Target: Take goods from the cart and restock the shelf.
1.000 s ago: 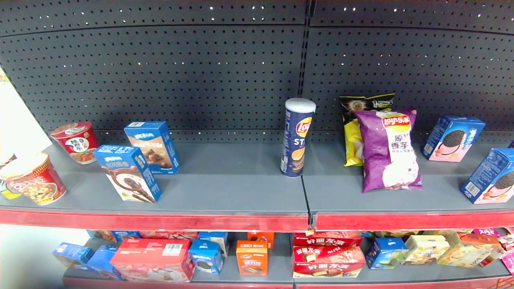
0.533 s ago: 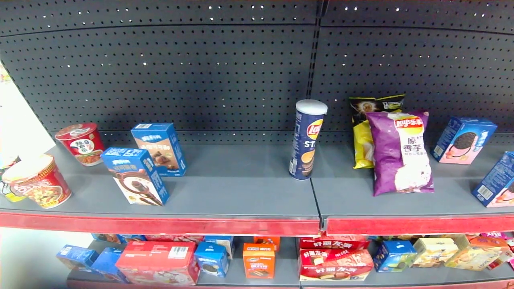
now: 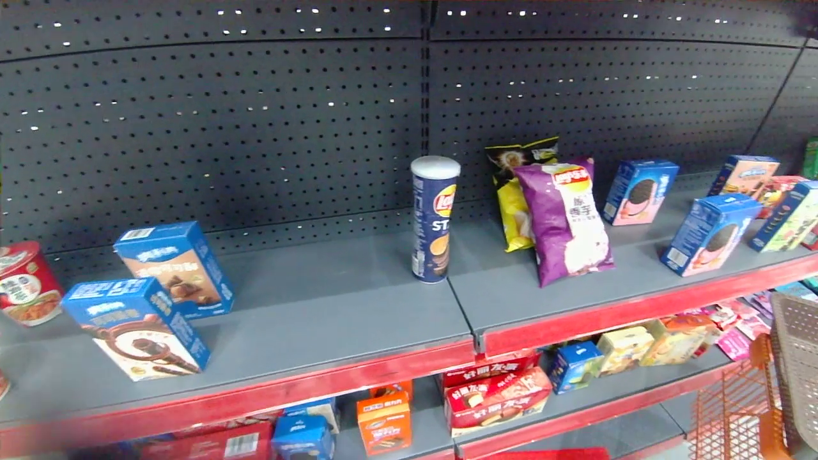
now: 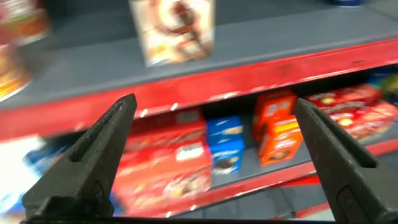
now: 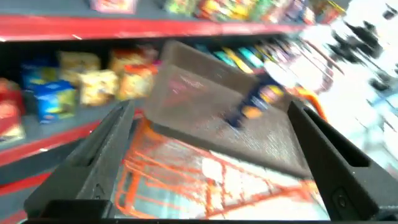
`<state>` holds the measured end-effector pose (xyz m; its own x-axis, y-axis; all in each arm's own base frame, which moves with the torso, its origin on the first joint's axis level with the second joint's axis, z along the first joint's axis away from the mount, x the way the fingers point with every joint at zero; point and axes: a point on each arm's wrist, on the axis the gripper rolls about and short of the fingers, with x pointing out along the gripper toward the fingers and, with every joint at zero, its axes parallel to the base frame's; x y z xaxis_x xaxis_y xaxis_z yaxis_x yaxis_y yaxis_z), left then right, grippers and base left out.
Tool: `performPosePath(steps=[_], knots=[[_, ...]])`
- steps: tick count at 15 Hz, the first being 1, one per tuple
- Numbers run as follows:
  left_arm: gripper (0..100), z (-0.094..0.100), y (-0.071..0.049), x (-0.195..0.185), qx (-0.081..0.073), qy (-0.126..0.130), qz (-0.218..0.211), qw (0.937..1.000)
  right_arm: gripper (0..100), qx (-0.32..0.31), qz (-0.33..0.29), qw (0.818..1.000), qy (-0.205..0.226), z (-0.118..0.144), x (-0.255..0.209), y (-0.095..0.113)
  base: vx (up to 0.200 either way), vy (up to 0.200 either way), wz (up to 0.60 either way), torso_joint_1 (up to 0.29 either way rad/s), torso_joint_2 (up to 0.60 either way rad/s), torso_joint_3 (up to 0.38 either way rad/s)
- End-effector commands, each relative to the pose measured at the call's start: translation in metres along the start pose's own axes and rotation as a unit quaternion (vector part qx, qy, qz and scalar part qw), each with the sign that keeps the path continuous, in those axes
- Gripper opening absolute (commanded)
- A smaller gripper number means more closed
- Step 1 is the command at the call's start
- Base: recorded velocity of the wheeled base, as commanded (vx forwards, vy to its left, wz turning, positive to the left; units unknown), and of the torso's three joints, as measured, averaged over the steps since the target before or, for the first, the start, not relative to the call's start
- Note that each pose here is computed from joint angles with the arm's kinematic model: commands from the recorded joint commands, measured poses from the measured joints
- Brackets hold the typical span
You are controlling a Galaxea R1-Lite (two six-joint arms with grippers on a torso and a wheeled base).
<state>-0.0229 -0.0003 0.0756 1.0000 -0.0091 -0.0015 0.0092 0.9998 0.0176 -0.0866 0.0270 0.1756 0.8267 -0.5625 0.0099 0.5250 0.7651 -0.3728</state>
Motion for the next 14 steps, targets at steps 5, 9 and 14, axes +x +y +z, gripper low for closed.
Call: performPosePath(steps=[5, 9, 14], knots=[[100, 0.0001, -0.0001, 0.0, 0.003, -0.001, -0.001, 1.0, 100, 0.0, 0.003, 1.0, -0.001, -0.0028, 0.0002, 0.0004, 0.0, 0.0, -0.12, 0.0, 0.0, 0.0], [100, 0.0001, -0.0001, 0.0, 0.003, -0.001, -0.001, 1.0, 100, 0.0, 0.006, 1.0, -0.003, -0.0042, -0.0002, 0.0002, -0.15, -0.15, 0.0, 0.004, 0.0, 0.003], [100, 0.0001, -0.0001, 0.0, 0.003, -0.001, -0.002, 1.0, 100, -0.001, 0.009, 1.0, 0.002, -0.0064, 0.0017, 0.0015, -0.2, -0.12, -0.12, -0.001, 0.0, 0.0]])
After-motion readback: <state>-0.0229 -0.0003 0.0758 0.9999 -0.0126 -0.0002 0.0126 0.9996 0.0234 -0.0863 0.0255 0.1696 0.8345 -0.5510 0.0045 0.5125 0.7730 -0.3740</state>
